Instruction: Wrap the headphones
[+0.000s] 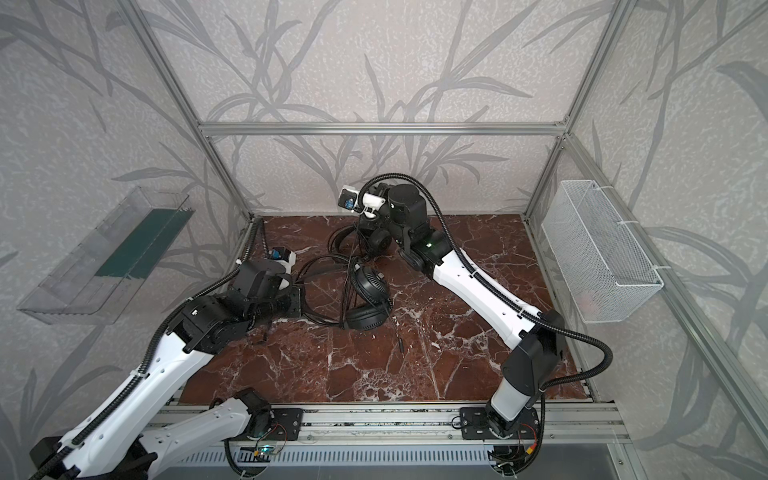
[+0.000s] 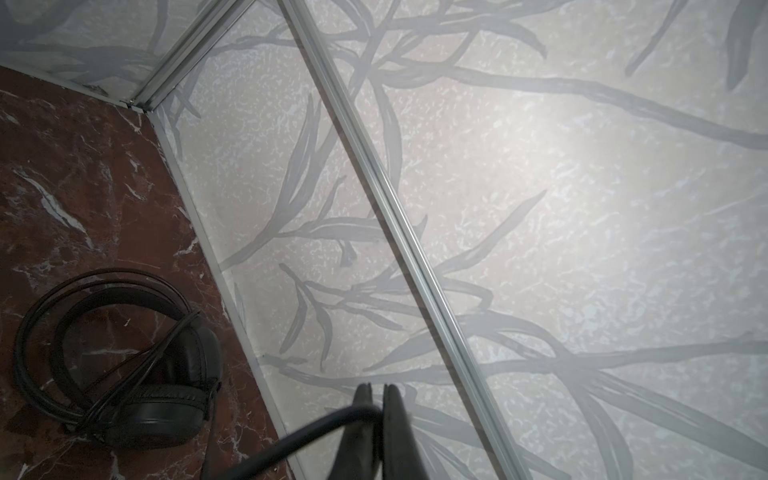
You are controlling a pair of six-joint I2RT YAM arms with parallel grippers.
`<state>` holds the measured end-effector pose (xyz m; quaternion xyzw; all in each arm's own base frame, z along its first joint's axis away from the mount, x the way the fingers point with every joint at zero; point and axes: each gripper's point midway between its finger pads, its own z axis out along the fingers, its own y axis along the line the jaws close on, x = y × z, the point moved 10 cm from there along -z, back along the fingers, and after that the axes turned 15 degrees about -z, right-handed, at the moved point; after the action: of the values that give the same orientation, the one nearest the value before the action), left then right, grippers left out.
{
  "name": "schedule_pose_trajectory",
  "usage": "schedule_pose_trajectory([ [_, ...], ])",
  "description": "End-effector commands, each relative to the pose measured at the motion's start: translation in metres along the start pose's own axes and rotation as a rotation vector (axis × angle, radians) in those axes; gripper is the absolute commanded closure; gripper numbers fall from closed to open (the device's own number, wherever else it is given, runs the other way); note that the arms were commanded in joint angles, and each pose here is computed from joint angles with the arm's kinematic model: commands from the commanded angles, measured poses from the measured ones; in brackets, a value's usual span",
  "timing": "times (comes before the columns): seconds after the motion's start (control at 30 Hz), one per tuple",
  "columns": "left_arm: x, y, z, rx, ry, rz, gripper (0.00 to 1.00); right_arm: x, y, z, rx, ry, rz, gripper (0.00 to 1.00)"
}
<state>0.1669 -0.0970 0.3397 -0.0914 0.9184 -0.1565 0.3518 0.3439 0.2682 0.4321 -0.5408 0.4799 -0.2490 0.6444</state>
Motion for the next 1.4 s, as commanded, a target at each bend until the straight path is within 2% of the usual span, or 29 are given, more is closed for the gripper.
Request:
schedule_pose_trajectory([
  [0.0,0.011,0.005,-0.031,0.057,0.078,0.095,1.0,0.02,-0.03,-0.003,0.175,0.03,0.153,1.0],
  [0.17,-0.007,-0.011,-0.066,0.239,0.025,0.035,1.0,0.032,0.011,-0.003,0.006,-0.041,0.302,1.0],
  [0.3,-0.02,-0.022,-0.092,0.376,-0.029,-0.007,1.0,0.03,0.03,-0.017,-0.14,-0.167,0.425,1.0],
  [0.47,-0.034,-0.029,-0.111,0.459,-0.113,-0.071,1.0,0.028,0.041,-0.034,-0.284,-0.309,0.619,1.0],
  [0.6,-0.048,-0.035,-0.122,0.486,-0.16,-0.12,1.0,0.034,0.052,-0.039,-0.34,-0.363,0.765,1.0],
  [0.9,-0.065,-0.047,-0.127,0.478,-0.168,-0.197,1.0,0.039,0.08,-0.038,-0.415,-0.453,0.955,0.63],
  [1.1,-0.073,-0.048,-0.131,0.43,-0.196,-0.221,1.0,0.043,0.096,-0.047,-0.43,-0.53,1.034,0.57],
  [1.37,-0.083,-0.05,-0.135,0.381,-0.223,-0.228,1.0,0.051,0.12,-0.07,-0.435,-0.493,1.064,0.5],
])
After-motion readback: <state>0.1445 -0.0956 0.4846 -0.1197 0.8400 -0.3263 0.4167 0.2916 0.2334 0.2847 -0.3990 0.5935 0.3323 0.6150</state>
